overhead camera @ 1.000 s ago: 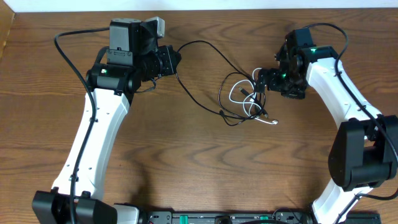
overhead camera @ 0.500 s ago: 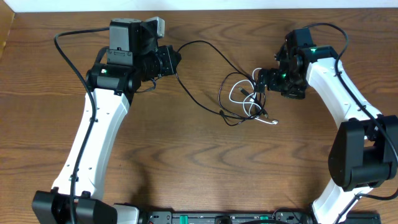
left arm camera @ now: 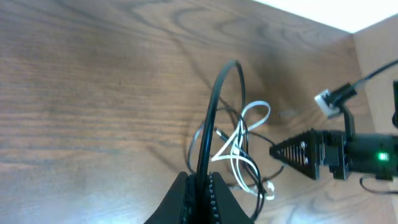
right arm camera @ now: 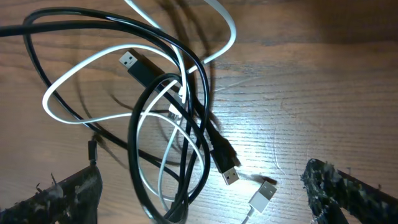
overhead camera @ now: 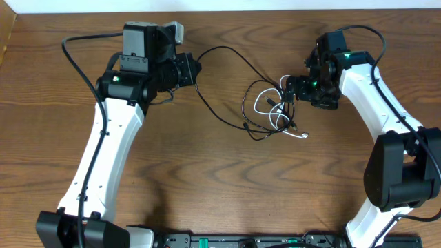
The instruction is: Untangle cables
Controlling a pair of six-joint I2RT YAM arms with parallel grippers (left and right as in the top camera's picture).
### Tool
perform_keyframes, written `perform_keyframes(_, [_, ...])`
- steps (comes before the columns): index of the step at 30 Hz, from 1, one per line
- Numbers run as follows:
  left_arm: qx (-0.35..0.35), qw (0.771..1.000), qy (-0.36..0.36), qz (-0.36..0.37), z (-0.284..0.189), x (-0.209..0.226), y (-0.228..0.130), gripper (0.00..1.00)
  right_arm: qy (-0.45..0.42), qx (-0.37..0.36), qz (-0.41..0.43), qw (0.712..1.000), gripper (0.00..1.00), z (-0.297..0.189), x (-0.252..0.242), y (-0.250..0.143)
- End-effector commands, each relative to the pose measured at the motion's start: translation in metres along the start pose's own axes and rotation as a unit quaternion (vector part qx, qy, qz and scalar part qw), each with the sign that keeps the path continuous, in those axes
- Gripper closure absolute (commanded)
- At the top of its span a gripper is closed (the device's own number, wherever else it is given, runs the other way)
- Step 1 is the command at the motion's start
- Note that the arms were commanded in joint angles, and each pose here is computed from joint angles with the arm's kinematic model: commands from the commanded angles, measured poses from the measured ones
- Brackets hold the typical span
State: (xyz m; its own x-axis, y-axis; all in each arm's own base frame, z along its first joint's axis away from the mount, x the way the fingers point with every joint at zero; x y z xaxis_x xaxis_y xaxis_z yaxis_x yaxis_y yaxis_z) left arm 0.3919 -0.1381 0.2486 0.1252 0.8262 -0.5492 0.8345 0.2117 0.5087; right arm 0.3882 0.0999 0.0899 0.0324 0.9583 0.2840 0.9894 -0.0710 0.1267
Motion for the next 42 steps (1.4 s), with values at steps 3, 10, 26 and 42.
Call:
perform_keyframes(3, [0.030,0.999,-0.009,0.016,0.010,-0.018,-0.021,0.93,0.002,0.004,-0.004,1.000,0.01,0.003,0.001,-0.001])
perform_keyframes(10, [0.076,0.997,0.003,-0.024,0.041,-0.012,-0.039,0.93,0.002,0.004,-0.004,1.000,0.01,0.003,0.001,-0.001])
perform_keyframes(26, [0.064,0.998,0.015,-0.023,0.047,-0.007,-0.034,0.93,-0.008,-0.002,-0.056,0.998,0.65,0.043,-0.010,-0.017])
perform_keyframes(42, [0.047,0.998,0.023,-0.018,0.048,-0.005,-0.026,0.92,0.258,-0.101,-0.064,0.959,0.99,-0.126,0.115,0.034])
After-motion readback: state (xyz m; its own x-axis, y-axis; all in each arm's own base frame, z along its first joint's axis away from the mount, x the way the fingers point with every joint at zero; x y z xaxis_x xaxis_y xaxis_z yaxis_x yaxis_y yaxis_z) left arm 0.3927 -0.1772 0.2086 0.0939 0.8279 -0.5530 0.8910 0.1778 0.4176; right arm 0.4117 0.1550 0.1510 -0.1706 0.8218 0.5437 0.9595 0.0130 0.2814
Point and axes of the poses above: each gripper's point midway between its finger pads, its own z axis out along the fingers, its own x axis along the line the jaws close on, y = z × x, the point moved 1 cm from there along -z, back along the fingers, and after that the axes turned 3 degrees about -z, right-handed, at the moved point
